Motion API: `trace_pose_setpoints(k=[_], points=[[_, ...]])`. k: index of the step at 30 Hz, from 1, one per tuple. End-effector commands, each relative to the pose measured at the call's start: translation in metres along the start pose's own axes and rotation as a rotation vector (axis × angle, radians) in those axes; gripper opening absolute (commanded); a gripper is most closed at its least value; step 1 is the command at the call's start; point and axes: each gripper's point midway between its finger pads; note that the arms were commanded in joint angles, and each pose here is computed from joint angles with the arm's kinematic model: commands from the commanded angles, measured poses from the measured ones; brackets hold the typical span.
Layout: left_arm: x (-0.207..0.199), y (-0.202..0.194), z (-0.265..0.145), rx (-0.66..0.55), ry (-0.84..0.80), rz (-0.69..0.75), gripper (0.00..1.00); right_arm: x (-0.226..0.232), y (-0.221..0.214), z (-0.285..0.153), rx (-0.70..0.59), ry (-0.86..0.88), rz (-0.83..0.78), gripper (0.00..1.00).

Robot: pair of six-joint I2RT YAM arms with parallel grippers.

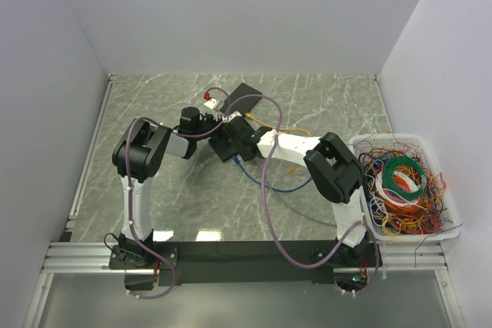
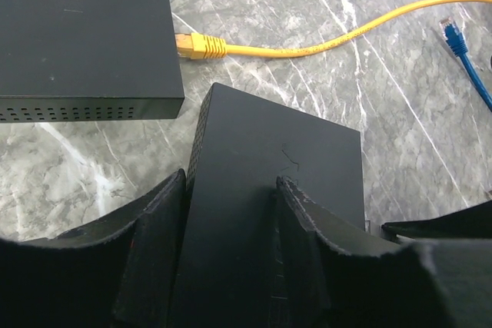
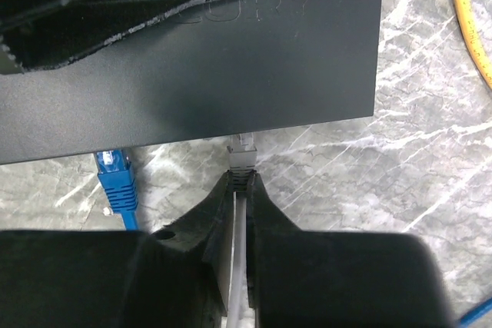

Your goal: Insert the plug into the switch port

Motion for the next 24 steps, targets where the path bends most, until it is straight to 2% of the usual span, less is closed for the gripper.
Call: trace_pose_setpoints(k=[1,2,3,9,14,24], points=[[-0.079,-0.161,-0.026,0.525,-0.222,-0.33,0.54,-0.035,0.173,-0.052,-0.676,-0.035,0.288,0.16],[-0.078,-0.158,-0.026,0.518,-0.223,-0.332,0.55,-0.035,0.169,-0.053,-0.674,-0.033,0.291,0.19],[-0.076,-0.156,-0.026,0.509,-0.214,-0.336,0.55,-0.034,0.161,-0.055,-0.665,-0.032,0.293,0.27],[-0.066,-0.152,-0.028,0.48,-0.178,-0.366,0.55,-0.03,0.132,-0.071,-0.648,-0.006,0.322,0.46],[-0.061,-0.151,-0.026,0.473,-0.153,-0.376,0.58,-0.025,0.109,-0.087,-0.634,0.002,0.322,0.52],[-0.053,-0.146,-0.024,0.465,-0.154,-0.416,0.59,-0.029,0.082,-0.132,-0.644,0.015,0.341,0.57]])
Point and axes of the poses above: each gripper's point midway between its finger pads, its own z axis out along the fingers, its own x axis along the line the jaws close on, y = z × x, and after that the axes turned 14 degrees about -z, right-handed
